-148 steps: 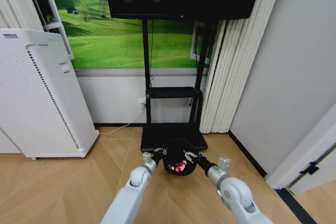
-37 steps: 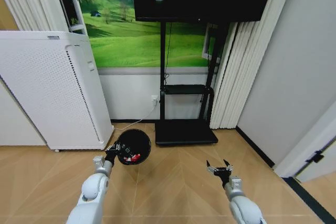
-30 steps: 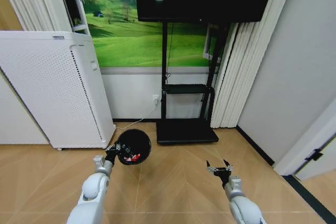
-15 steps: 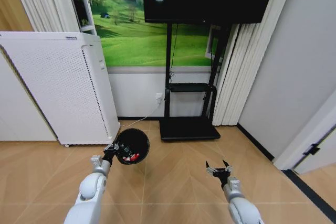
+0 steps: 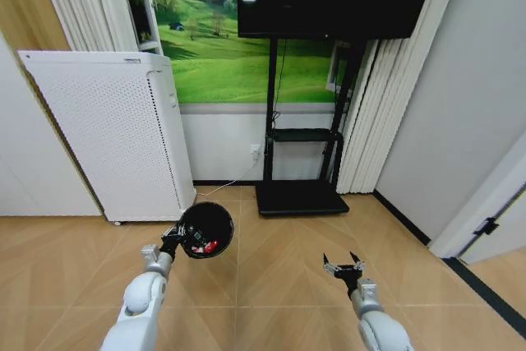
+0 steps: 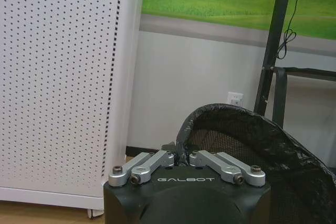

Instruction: Pick up the trash bin and place the garbage on the floor into it.

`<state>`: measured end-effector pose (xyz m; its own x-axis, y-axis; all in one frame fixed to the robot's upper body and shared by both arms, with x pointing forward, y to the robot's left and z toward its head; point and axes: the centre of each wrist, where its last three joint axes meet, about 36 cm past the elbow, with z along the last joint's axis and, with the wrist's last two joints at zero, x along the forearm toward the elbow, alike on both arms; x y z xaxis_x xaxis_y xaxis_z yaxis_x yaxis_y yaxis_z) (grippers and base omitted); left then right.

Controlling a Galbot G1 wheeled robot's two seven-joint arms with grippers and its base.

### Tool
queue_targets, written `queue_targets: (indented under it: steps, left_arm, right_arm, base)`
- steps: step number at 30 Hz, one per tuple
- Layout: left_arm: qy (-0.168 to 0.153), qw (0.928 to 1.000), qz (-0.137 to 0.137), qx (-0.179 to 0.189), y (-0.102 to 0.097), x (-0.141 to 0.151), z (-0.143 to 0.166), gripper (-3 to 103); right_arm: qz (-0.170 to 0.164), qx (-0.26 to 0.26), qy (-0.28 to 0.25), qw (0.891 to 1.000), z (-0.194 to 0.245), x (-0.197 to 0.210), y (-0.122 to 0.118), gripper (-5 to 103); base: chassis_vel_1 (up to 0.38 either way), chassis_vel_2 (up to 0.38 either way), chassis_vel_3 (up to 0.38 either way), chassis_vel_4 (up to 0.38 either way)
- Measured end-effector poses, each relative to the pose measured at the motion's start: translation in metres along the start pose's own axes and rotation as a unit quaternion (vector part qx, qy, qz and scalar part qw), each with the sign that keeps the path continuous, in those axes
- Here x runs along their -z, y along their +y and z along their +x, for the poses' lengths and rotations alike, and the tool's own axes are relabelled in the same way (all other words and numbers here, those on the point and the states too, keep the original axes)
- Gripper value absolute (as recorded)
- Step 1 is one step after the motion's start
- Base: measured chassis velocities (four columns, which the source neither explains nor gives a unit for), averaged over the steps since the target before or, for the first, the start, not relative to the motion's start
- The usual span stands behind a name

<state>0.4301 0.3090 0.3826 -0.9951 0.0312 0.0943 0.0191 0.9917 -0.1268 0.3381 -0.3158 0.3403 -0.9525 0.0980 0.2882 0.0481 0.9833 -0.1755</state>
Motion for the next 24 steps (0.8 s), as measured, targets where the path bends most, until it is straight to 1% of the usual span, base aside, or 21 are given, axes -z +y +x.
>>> queue_targets:
  steps: [8,17,24]
  left_arm:
    - [-0.001,1.0000,-0.001,0.001,-0.003,0.000,0.000,7]
    - [0.005,1.0000,0.000,0.007,-0.004,-0.005,0.000,7]
    - [0.008,1.0000,0.001,0.004,-0.011,-0.009,-0.002,7]
  right_arm:
    - [-0.001,0.001,0.000,1.000,-0.002,0.000,-0.001,100]
    - [-0.001,0.001,0.003,1.000,-0.005,-0.005,-0.002,100]
    - [-0.002,0.000,0.001,1.000,-0.010,-0.007,-0.006,100]
  base:
    - [0.142,0.012,-0.144,-0.007]
    - [0.156,-0.002,-0.136,0.000]
    - [0.136,-0.002,-0.145,-0.002]
